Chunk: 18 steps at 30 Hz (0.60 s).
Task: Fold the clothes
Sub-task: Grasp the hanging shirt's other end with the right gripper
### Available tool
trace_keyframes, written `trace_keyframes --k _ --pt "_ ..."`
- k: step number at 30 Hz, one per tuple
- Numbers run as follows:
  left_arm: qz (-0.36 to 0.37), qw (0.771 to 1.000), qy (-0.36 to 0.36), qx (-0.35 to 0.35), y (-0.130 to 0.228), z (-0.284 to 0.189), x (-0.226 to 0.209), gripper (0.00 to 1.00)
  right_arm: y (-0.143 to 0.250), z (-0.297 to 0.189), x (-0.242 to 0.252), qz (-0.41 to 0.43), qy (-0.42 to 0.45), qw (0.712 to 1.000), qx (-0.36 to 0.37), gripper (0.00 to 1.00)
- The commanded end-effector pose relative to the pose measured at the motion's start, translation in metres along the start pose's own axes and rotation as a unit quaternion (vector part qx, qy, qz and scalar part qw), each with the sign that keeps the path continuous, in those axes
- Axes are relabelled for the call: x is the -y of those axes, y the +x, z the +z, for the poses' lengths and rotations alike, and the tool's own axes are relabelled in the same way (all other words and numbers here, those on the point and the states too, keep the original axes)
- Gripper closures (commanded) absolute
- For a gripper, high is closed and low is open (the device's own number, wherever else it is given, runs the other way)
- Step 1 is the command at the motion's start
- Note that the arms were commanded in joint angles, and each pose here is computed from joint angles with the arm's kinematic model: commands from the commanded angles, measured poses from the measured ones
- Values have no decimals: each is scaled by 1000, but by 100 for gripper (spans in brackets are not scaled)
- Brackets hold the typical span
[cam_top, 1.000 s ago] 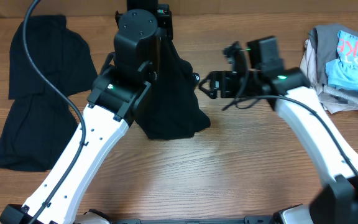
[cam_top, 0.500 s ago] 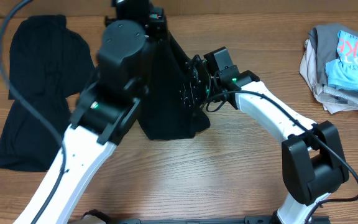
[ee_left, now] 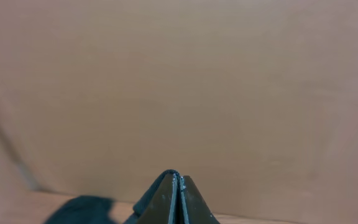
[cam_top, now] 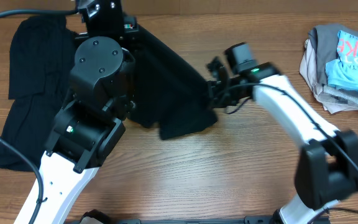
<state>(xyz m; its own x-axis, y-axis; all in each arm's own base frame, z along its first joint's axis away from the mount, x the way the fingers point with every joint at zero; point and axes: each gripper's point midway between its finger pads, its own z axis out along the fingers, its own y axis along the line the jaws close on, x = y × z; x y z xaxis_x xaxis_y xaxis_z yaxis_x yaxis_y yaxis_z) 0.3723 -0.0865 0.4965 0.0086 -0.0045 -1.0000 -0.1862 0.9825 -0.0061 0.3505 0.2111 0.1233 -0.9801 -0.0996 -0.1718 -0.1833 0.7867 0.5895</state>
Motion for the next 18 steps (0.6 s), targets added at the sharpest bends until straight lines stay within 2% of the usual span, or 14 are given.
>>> trace_keyframes --k 1,8,13,18 --pt "8 992 -127 24 -27 -25 -59 96 -15 -70 -8 -27 7 998 64 96" --pt "54 961 -269 -16 -12 -46 -106 96 9 -158 -6 -21 39 995 88 96" --pt "92 943 -318 -40 -3 -65 -116 96 30 -171 -15 -15 45 996 76 96" --pt "102 938 -329 -39 -5 -85 -108 96 51 -171 -22 -3 42 998 45 96"
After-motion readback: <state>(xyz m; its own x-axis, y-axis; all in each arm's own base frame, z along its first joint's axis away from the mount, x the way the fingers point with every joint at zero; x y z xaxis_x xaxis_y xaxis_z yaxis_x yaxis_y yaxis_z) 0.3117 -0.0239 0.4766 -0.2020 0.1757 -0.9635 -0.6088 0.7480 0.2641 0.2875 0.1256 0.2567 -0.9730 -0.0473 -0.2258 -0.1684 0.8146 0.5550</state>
